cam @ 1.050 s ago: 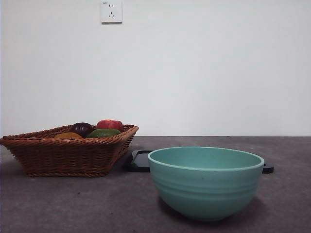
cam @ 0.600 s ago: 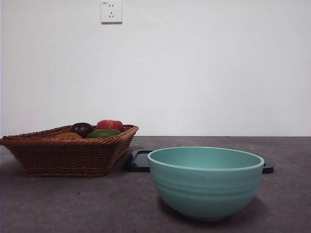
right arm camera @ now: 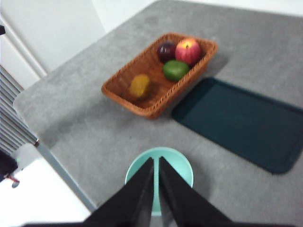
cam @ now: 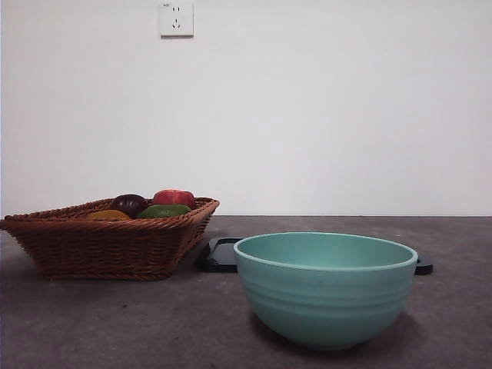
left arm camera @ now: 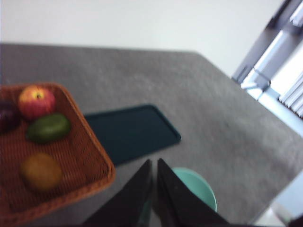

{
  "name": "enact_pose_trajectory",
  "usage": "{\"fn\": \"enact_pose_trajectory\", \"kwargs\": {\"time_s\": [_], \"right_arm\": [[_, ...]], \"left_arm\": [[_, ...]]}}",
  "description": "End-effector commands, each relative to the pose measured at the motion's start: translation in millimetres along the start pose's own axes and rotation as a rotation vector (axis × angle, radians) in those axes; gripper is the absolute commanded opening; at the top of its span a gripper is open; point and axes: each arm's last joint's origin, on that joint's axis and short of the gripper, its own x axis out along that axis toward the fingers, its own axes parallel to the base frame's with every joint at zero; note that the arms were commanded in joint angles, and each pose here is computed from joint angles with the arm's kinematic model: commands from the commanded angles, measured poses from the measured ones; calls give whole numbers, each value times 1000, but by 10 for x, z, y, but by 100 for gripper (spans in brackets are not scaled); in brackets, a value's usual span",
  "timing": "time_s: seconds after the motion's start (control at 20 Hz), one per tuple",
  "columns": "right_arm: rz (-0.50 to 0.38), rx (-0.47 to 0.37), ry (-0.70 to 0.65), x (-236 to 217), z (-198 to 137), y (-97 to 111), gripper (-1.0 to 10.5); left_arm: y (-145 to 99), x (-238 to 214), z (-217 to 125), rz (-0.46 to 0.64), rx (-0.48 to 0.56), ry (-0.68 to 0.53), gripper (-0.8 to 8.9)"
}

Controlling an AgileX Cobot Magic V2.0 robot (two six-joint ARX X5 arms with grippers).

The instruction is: Pick up the wifruite, put it on the bowl, pick up the plate, put it on desk

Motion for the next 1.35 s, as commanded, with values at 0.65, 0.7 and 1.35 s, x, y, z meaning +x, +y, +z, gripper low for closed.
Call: {"fn": "enact_pose_trajectory", "kwargs": {"time_s": [0.65, 0.7, 1.35], "right_arm": [[-75, -22, -20, -102, -14, 33, 71], [-78, -20, -20, -102, -14, 33, 144], [-119, -8, -23, -103, -14, 21, 608]], "left_arm": [[-19, -20, -53, -11, 34, 83, 184], [-19, -20, -53, -11, 35, 83, 279], [-20, -20, -50, -11, 18, 80, 608]]}}
